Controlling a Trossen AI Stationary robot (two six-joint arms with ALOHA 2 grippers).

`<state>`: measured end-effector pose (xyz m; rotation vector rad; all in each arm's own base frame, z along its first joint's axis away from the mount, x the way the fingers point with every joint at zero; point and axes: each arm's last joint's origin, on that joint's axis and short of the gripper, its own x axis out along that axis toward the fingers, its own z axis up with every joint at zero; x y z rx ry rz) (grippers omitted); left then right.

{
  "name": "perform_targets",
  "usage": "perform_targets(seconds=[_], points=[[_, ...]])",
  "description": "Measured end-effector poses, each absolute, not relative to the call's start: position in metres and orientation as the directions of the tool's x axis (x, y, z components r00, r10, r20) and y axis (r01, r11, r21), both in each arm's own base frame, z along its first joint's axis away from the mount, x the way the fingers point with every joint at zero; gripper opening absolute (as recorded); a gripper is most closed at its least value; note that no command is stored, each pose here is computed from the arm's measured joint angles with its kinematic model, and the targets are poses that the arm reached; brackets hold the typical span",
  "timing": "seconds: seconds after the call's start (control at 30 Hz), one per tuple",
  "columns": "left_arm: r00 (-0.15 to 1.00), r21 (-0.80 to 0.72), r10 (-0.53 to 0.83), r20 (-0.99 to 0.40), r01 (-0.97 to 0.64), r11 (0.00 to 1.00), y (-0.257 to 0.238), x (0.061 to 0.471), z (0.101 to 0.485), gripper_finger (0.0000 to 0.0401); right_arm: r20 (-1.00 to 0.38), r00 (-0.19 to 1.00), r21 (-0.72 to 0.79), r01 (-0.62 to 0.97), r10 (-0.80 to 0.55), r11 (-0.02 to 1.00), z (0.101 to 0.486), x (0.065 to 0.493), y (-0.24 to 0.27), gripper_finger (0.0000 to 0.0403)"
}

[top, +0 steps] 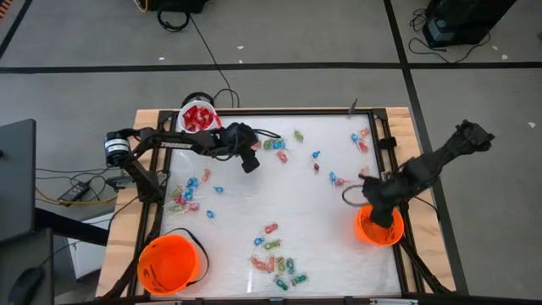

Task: Sort candy by brand, put in halloween buckets
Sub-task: Put the orange candy into the right orange bucket

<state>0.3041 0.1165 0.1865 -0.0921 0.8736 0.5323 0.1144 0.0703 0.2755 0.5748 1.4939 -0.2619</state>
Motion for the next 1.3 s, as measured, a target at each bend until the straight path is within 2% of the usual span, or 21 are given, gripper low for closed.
perform_targets(seconds=[0.3, 0.47, 0.6, 0.77, 1.0, 1.3], points=[[0.535, 0.133, 0.411, -0.738, -0.482, 0.866, 0.117, 0.306, 0.188, 0.0157, -0.977, 0.061, 0.207, 0.479, 0.203, 0.853, 0.234, 0.119, 0.103, 0.0016], [0.536, 0.123, 0.411, -0.738, -0.492, 0.862, 0.117, 0.306, 0.188, 0.0157, -0.991, 0.027, 0.126, 0.508, 0.131, 0.852, 0.212, 0.119, 0.108, 0.0022], [0.548, 0.092, 0.414, -0.727, -0.520, 0.849, 0.117, 0.307, 0.189, 0.0157, -0.996, 0.064, 0.091, 0.512, 0.068, 0.854, 0.204, 0.124, 0.112, 0.0038], [0.576, 0.069, 0.424, -0.699, -0.536, 0.841, 0.117, 0.310, 0.191, 0.0157, -0.990, 0.100, 0.139, 0.495, 0.102, 0.858, 0.201, 0.132, 0.119, 0.0076], [0.572, 0.070, 0.423, -0.703, -0.536, 0.841, 0.117, 0.309, 0.191, 0.0157, -0.975, 0.006, 0.191, 0.534, 0.223, 0.824, 0.220, 0.131, 0.123, 0.0130], [0.578, 0.107, 0.425, -0.697, -0.503, 0.858, 0.118, 0.310, 0.192, 0.0157, -0.980, 0.119, 0.197, 0.436, 0.161, 0.878, 0.273, 0.125, 0.113, 0.0133]])
